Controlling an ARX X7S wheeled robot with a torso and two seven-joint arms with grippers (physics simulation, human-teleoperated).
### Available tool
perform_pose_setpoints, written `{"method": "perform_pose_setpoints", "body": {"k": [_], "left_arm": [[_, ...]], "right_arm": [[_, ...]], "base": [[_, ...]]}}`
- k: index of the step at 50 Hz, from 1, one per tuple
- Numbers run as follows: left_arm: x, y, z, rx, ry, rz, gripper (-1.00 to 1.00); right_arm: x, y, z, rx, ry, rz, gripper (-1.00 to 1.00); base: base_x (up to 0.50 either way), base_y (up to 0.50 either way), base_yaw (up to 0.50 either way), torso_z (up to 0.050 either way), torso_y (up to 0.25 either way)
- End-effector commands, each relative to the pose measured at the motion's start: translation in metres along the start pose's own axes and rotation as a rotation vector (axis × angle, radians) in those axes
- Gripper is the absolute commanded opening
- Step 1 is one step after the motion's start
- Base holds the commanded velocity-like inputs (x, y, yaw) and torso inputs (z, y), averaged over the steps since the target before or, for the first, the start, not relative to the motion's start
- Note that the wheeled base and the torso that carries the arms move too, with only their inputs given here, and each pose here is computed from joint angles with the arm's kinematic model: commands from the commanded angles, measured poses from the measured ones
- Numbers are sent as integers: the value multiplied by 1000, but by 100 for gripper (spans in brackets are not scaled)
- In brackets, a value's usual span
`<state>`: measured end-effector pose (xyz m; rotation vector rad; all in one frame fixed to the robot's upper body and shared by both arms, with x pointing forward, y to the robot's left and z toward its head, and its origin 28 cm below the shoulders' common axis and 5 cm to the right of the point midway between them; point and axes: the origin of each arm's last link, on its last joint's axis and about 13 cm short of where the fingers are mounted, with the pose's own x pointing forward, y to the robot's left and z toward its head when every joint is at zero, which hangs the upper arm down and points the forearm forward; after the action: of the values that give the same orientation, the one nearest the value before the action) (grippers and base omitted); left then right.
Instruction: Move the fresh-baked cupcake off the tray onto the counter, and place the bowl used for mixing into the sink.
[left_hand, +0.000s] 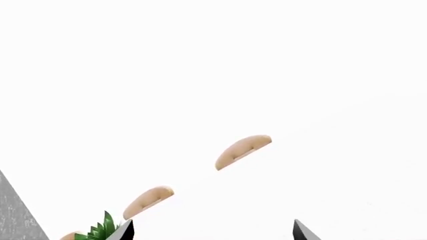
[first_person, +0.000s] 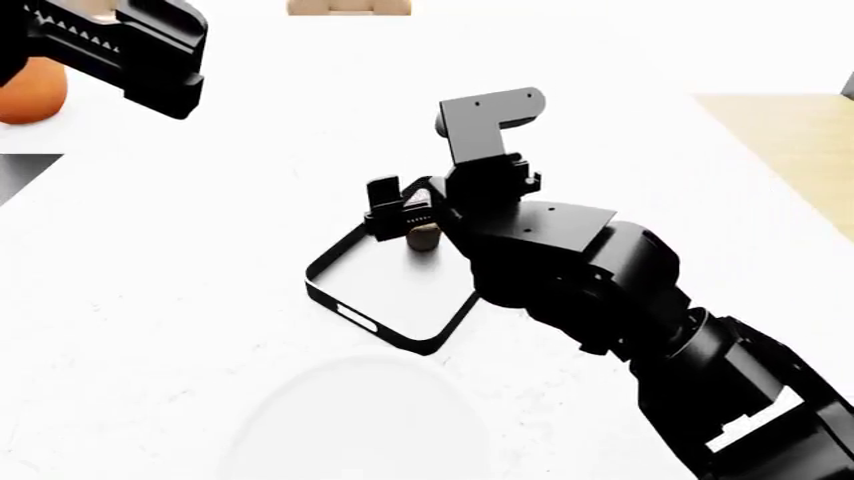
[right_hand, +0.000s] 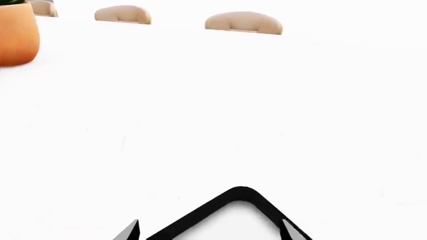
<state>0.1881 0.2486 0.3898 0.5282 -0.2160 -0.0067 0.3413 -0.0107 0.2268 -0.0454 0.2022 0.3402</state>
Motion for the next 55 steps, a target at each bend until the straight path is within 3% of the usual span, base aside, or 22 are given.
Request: {"method": "perform_pose_setpoints", "body": {"k": [1, 55], "left_arm": [[1, 0, -1, -1, 2, 0, 100], [2, -2, -1, -3, 3, -5, 100]], "right_arm": [[2, 1, -7, 0, 14, 7, 100], [14, 1, -35, 19, 57, 6, 100]], "base": [[0, 0, 0, 0, 0], [0, 0, 0, 0, 0]]}}
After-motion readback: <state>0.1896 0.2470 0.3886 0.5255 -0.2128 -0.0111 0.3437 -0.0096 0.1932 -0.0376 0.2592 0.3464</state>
